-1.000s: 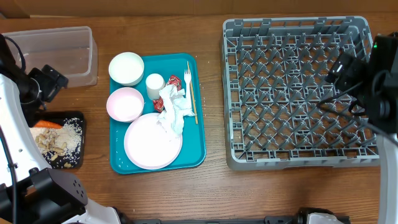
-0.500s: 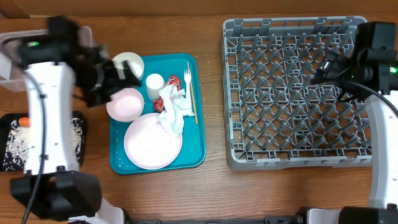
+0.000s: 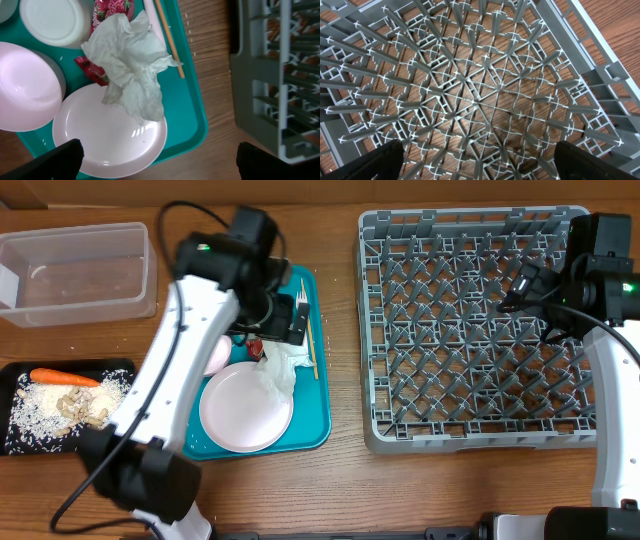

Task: Sort waste into correct bins and load items into the dishwasher rack
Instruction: 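Reach the left gripper to the teal tray and grasp the tissue and red wrapper, then carry the tissue and wrapper left and drop them into the clear bin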

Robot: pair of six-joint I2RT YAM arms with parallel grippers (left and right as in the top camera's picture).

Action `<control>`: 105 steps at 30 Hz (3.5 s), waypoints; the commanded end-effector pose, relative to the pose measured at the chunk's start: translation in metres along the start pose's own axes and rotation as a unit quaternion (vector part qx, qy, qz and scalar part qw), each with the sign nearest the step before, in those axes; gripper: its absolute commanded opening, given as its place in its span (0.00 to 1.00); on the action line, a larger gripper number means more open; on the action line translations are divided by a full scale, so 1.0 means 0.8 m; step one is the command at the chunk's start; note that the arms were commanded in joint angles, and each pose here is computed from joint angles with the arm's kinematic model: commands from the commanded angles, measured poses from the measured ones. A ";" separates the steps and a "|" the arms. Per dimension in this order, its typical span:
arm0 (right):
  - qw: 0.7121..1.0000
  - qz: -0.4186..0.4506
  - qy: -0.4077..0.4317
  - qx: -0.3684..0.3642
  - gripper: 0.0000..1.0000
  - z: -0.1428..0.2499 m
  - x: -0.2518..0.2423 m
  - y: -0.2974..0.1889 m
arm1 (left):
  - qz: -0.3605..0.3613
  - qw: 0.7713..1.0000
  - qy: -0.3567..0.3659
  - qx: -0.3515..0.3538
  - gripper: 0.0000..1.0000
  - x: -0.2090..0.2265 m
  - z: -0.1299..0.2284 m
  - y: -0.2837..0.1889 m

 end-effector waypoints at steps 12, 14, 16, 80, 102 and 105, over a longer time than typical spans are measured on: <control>1.000 -0.002 0.002 -0.003 1.00 -0.002 0.000 -0.001 | -0.124 0.978 -0.151 0.069 1.00 0.048 -0.020 0.115; 1.000 -0.002 0.002 -0.003 1.00 -0.002 0.000 -0.001 | -0.124 0.978 -0.156 0.063 1.00 0.048 -0.024 0.122; 1.000 -0.002 0.002 -0.003 1.00 -0.002 0.000 -0.001 | -0.121 0.977 -0.163 0.062 1.00 0.048 -0.023 0.131; 1.000 -0.002 0.002 -0.003 1.00 -0.002 0.000 -0.001 | -0.050 0.987 -0.135 -0.074 0.04 0.038 -0.041 0.028; 1.000 -0.002 0.002 -0.003 1.00 -0.002 0.000 -0.001 | -0.097 0.845 -0.338 -0.402 0.04 0.354 -0.088 -0.138; 1.000 -0.002 0.002 -0.003 1.00 -0.002 0.000 -0.001 | -0.138 0.822 -0.368 -0.412 0.04 0.411 -0.080 -0.130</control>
Point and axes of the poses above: each gripper's point midway between its finger pads, its own y axis out along the fingers, its own x axis along the line the jaws close on, z = x × y, the point moved 3 cm from there along -y, back along the fingers, and after that the axes turned 4 degrees about y, right-handed, at the moved point
